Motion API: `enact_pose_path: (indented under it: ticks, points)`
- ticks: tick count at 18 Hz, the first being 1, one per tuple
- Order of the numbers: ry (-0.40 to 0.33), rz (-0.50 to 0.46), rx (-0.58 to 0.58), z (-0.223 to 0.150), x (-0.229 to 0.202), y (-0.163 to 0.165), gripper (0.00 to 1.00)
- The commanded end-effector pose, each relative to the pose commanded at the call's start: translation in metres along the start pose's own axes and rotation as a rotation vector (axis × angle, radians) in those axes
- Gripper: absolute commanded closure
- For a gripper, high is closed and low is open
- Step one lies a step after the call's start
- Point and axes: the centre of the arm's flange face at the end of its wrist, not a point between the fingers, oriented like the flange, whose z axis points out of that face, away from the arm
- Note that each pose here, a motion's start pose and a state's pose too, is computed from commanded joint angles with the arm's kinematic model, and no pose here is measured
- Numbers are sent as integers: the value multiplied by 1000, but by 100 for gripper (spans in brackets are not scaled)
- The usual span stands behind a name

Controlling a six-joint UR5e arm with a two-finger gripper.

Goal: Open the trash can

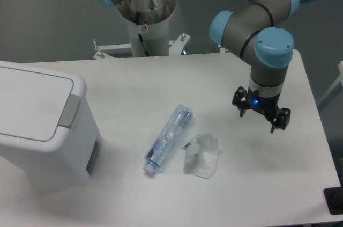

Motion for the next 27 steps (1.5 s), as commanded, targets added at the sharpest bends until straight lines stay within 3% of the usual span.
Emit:
enact_pose_path:
  ticks: [14, 21, 27]
  points:
    - [-27, -26, 61, -6, -1, -4, 0]
    - [-46, -206, 106, -23, -8, -7, 0]
    - [20, -466, 333, -59, -7, -31, 0]
